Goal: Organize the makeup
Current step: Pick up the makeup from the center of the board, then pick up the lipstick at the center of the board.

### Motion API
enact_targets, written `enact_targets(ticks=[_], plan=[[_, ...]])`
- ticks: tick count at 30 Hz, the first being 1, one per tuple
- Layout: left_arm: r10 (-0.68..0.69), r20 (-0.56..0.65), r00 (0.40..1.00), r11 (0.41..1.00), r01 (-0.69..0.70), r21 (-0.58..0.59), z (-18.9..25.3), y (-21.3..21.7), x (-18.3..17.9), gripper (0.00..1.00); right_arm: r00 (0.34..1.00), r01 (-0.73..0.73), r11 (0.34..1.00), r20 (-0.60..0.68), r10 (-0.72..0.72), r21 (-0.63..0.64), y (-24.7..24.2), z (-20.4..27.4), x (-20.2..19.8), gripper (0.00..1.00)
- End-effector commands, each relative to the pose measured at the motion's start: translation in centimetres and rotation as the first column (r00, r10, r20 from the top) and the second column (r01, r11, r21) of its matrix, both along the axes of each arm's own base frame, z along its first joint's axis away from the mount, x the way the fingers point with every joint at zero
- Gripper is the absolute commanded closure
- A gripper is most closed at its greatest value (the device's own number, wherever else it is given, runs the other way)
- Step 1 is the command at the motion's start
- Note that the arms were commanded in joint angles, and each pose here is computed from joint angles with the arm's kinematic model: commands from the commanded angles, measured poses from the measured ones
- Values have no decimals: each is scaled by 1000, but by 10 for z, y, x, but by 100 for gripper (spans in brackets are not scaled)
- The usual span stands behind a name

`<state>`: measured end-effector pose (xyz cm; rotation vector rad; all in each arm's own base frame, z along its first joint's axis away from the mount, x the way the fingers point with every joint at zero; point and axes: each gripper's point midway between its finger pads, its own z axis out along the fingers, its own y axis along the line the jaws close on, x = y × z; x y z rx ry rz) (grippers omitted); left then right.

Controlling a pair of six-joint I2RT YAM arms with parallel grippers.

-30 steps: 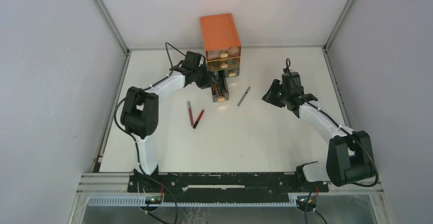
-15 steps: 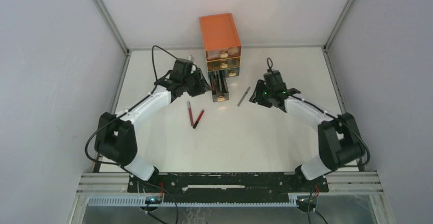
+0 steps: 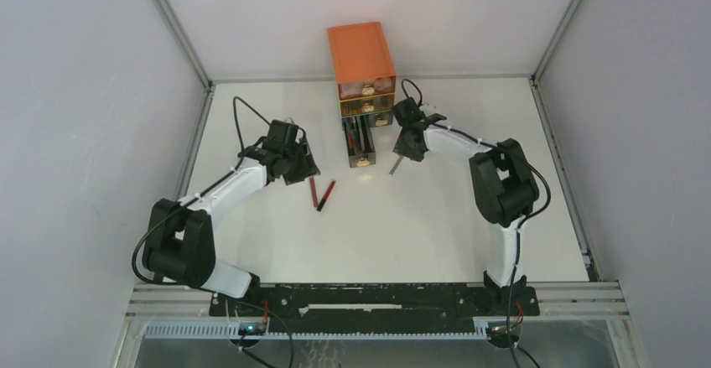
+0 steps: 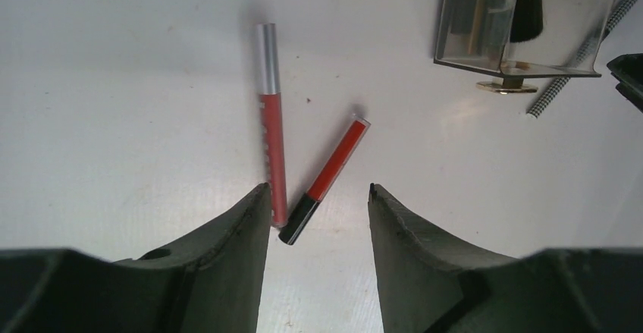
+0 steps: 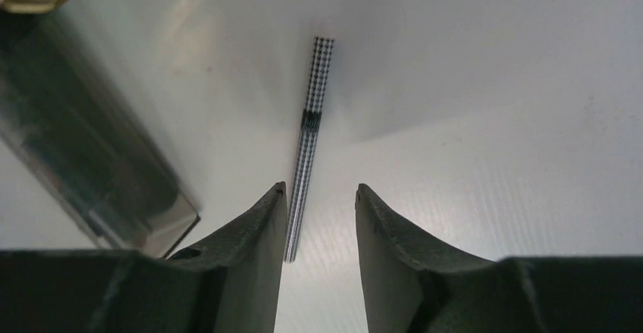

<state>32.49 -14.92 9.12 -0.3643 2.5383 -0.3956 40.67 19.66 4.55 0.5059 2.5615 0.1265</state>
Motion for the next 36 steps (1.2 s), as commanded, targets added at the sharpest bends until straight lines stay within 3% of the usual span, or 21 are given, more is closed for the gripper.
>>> enact_targets(ticks=[1,12,15,17,22,31,36], plan=[[22,52,998,999,-24,25,11,18,0,46,997,78,992,-17,-80,-96,-9,-1,8,54],[29,27,999,999,-29,30,-2,20,-3,44,997,35,995,-68,-41,-92,4,-34,9,57],[26,11,1000,999,-26,32,-8,20,-4,44,996,38,993,-76,-47,-112,-2,-36,5,62],[23,-5,1000,999,-23,32,-13,19,-6,44,996,41,992,-76,-50,-118,-6,-36,0,67],[20,-53,998,999,-17,42,-33,18,-9,44,995,38,992,-82,-49,-121,-19,-35,-15,100],[-16,-132,991,997,26,77,-66,5,-16,46,1000,-28,1000,-14,28,-12,-34,-3,-26,100],[20,-166,986,992,1,124,-85,11,-14,63,998,-48,999,33,47,24,-32,19,-22,100]])
